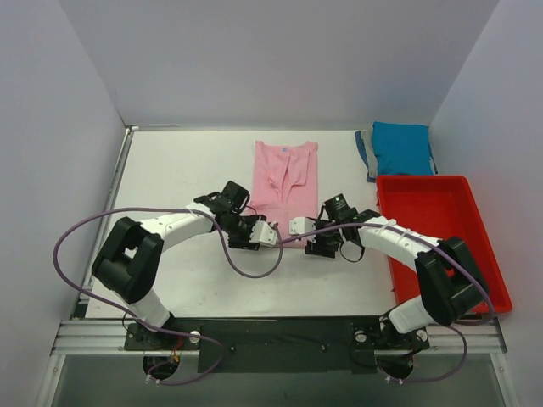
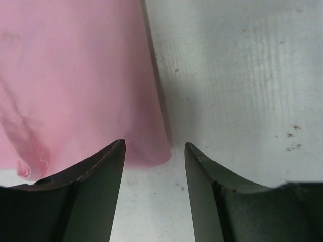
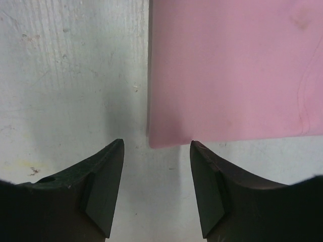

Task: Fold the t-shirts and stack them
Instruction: Grab one side of the 2/3 rectangular tshirt with both arms, then fold the long partially folded tshirt into a neat square

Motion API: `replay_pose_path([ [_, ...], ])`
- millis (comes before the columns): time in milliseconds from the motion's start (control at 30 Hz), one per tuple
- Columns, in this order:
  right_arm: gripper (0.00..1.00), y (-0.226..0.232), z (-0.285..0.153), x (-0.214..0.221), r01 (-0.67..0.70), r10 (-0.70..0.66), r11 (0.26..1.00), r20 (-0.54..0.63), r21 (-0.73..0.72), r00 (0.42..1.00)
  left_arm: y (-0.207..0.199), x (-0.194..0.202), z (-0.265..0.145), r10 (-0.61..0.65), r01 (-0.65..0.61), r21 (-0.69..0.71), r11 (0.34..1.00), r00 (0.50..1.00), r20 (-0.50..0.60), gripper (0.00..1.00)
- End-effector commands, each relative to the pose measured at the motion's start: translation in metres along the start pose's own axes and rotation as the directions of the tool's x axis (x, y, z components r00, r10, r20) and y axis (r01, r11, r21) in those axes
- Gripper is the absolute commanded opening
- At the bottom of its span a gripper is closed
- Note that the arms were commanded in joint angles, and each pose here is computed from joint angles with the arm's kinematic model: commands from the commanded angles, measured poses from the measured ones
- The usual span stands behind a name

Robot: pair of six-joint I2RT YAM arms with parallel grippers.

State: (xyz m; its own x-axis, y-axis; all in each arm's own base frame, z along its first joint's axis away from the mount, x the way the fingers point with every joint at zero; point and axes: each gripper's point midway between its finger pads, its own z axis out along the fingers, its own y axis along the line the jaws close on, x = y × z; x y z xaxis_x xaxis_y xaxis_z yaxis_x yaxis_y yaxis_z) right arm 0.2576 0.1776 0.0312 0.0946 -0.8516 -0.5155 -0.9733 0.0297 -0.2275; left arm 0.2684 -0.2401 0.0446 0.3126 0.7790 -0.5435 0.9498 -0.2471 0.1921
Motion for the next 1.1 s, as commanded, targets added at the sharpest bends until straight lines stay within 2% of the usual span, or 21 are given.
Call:
replay_pose_path([
  [0, 0.5, 0.003, 0.01, 0.006, 0.088, -0.089, 0.996, -0.053, -0.027, 0.995, 0.028, 0.002, -0.003, 0.029, -0.033, -0.139, 0.99, 0.999, -0.027, 0.59],
  [233, 0.43, 0.004, 0.026, 0.018, 0.094, -0.101, 0.994, -0.164, -0.051, 0.981, 0.024, 0.019, 0.014, -0.005, -0.011, -0.152, 0.988, 0.995, -0.102, 0.52],
  [267, 0.4, 0.004, 0.026, 0.019, 0.087, -0.094, 0.995, -0.17, -0.05, 0.981, 0.026, 0.022, 0.014, -0.01, -0.008, -0.162, 0.987, 0.993, -0.114, 0.5],
  [333, 0.2, 0.0, 0.027, 0.018, 0.075, -0.08, 0.997, -0.174, -0.035, 0.982, 0.027, 0.024, 0.017, -0.02, 0.0, -0.165, 0.986, 0.993, -0.12, 0.42],
  [367, 0.07, 0.0, 0.027, 0.018, 0.07, -0.075, 0.997, -0.176, -0.035, 0.982, 0.027, 0.024, 0.019, -0.02, 0.0, -0.164, 0.986, 0.993, -0.12, 0.28],
  [400, 0.02, 0.0, 0.027, 0.017, 0.069, -0.074, 0.997, -0.171, -0.034, 0.983, 0.028, 0.024, 0.019, -0.023, 0.003, -0.166, 0.986, 0.993, -0.116, 0.2],
  [433, 0.0, 0.001, 0.027, 0.016, 0.066, -0.071, 0.997, -0.168, -0.039, 0.983, 0.028, 0.022, 0.019, -0.022, 0.003, -0.168, 0.986, 0.994, -0.111, 0.01],
  [600, 0.0, 0.001, 0.015, 0.006, 0.027, -0.028, 1.0, -0.141, -0.007, 0.99, 0.015, 0.015, 0.01, -0.049, 0.038, -0.11, 0.993, 0.994, -0.099, 0.0],
  [733, 0.0, 0.018, -0.004, -0.011, 0.007, -0.009, 1.0, -0.103, -0.025, 0.995, -0.005, 0.004, -0.011, -0.075, 0.071, -0.051, 0.996, 0.993, -0.093, 0.0],
  [900, 0.0, 0.066, -0.034, -0.026, 0.003, -0.013, 0.995, -0.097, -0.105, 0.995, -0.042, -0.024, -0.05, -0.09, 0.091, 0.026, 0.996, 0.995, -0.038, 0.0],
  [967, 0.0, 0.091, -0.046, -0.033, 0.006, -0.018, 0.989, -0.082, -0.148, 0.996, -0.079, -0.029, -0.064, -0.109, 0.113, 0.124, 0.986, 0.993, -0.041, 0.0],
  [1067, 0.0, 0.13, -0.066, -0.048, 0.004, -0.014, 0.978, -0.046, -0.209, 0.999, -0.113, -0.048, -0.087, -0.11, 0.108, 0.193, 0.975, 0.994, -0.002, 0.0],
])
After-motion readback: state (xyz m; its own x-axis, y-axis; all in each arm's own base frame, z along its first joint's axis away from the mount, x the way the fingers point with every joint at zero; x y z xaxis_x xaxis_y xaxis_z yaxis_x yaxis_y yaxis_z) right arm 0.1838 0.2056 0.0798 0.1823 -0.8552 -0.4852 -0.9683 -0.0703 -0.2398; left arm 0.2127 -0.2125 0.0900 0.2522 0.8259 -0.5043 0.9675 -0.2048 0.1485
